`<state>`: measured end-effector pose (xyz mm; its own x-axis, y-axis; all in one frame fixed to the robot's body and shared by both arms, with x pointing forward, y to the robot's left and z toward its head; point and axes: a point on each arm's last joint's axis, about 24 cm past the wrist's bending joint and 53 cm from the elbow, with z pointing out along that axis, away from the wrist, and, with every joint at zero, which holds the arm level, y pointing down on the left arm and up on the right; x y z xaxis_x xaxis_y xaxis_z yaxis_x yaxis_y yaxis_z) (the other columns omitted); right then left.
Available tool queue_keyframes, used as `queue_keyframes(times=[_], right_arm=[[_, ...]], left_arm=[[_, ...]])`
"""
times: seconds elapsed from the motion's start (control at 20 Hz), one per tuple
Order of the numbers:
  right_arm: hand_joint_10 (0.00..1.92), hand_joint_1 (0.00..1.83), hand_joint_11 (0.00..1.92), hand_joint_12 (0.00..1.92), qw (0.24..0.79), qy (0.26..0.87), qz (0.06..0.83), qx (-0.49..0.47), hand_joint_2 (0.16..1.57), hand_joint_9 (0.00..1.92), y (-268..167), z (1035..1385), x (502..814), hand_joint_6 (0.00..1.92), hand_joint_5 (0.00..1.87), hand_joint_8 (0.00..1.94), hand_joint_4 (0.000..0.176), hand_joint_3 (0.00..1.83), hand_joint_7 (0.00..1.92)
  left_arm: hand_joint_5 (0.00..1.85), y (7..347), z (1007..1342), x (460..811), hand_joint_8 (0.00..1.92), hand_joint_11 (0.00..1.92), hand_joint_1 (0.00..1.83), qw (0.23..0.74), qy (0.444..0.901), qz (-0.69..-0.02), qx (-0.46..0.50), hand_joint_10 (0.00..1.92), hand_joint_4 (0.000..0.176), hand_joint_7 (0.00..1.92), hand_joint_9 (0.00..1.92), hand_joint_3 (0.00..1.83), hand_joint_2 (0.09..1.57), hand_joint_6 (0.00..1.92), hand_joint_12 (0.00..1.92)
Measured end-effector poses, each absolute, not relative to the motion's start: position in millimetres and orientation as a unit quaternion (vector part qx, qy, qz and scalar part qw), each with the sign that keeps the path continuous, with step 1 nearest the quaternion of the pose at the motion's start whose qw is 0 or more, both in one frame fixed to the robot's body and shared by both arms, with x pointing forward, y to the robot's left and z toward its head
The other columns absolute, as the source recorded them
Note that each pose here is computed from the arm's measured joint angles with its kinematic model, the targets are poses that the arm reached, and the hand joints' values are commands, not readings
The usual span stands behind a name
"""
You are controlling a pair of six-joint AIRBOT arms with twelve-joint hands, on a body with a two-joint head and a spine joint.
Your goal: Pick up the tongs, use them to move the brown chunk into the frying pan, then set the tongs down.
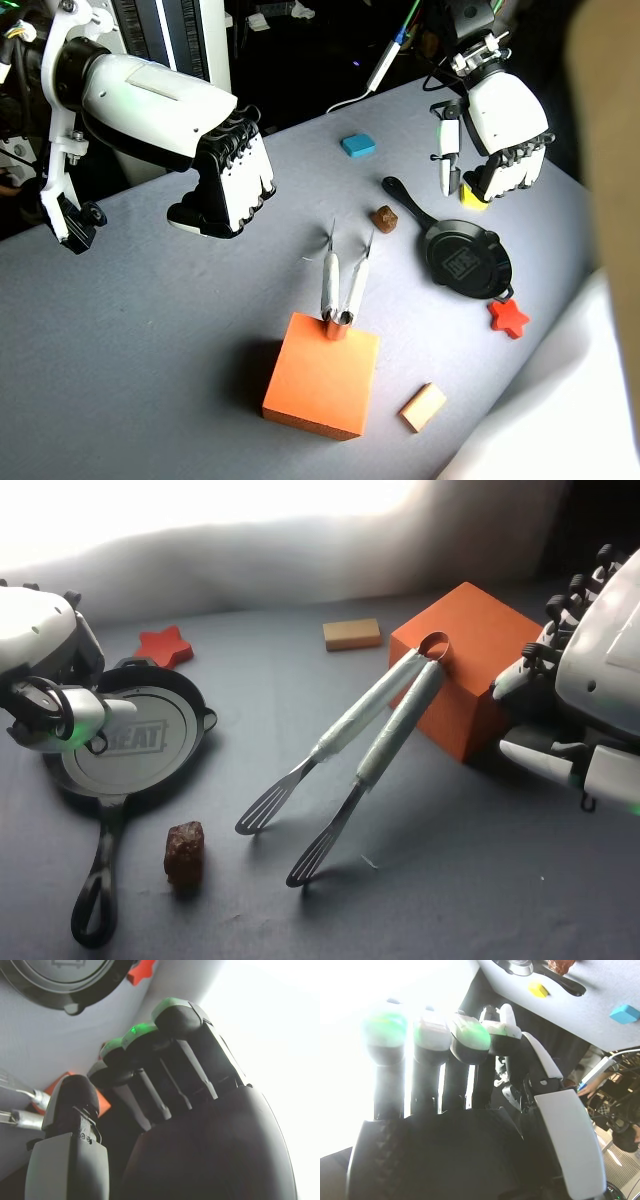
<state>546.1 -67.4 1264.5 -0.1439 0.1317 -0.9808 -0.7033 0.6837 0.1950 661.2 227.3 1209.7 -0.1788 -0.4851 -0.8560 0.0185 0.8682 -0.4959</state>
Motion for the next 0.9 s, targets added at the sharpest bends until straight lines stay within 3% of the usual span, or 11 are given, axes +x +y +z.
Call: queue_keyframes(times=[0.1, 0.35, 0.6, 0.7, 0.9], right_arm=[[0.08, 0.25, 0.0, 0.67, 0.619, 0.678, 0.336, -0.212, 1.15, 0.19, -67.8, 1263.9, 546.3, 0.04, 0.18, 0.0, 0.0, 0.02, 0.23], [0.05, 0.29, 0.0, 0.74, 0.618, 0.678, 0.336, -0.213, 1.15, 0.23, -67.3, 1263.3, 546.0, 0.02, 0.2, 0.0, 0.0, 0.0, 0.24], [0.0, 0.35, 0.0, 0.44, 0.617, 0.678, 0.341, -0.211, 1.05, 0.14, -64.8, 1266.3, 549.5, 0.0, 0.13, 0.0, 0.0, 0.0, 0.16], [0.0, 0.52, 0.0, 0.16, 0.615, 0.677, 0.347, -0.206, 0.99, 0.07, -61.9, 1271.3, 559.5, 0.0, 0.08, 0.0, 0.0, 0.0, 0.09], [0.0, 0.86, 0.0, 0.0, 0.579, 0.706, 0.329, -0.239, 0.93, 0.0, -44.6, 1255.2, 583.4, 0.0, 0.0, 0.0, 0.0, 0.0, 0.0]], left_arm=[[0.0, 230.8, 1210.0, 661.3, 0.0, 0.0, 0.0, 0.622, 0.739, -0.2, -0.163, 0.01, 0.0, 0.03, 0.01, 0.02, 1.19, 0.0, 0.16], [0.0, 230.3, 1212.6, 660.2, 0.0, 0.0, 0.0, 0.625, 0.736, -0.201, -0.166, 0.0, 0.0, 0.03, 0.02, 0.01, 1.21, 0.0, 0.13], [0.0, 232.1, 1210.9, 660.1, 0.0, 0.0, 0.0, 0.621, 0.737, -0.202, -0.174, 0.0, 0.0, 0.0, 0.0, 0.0, 1.18, 0.0, 0.0], [0.0, 231.6, 1210.2, 659.5, 0.0, 0.0, 0.0, 0.62, 0.737, -0.202, -0.175, 0.0, 0.0, 0.0, 0.0, 0.0, 1.18, 0.0, 0.0], [0.0, 234.1, 1207.9, 659.1, 0.0, 0.0, 0.0, 0.616, 0.738, -0.203, -0.187, 0.0, 0.0, 0.0, 0.0, 0.0, 1.19, 0.0, 0.0]])
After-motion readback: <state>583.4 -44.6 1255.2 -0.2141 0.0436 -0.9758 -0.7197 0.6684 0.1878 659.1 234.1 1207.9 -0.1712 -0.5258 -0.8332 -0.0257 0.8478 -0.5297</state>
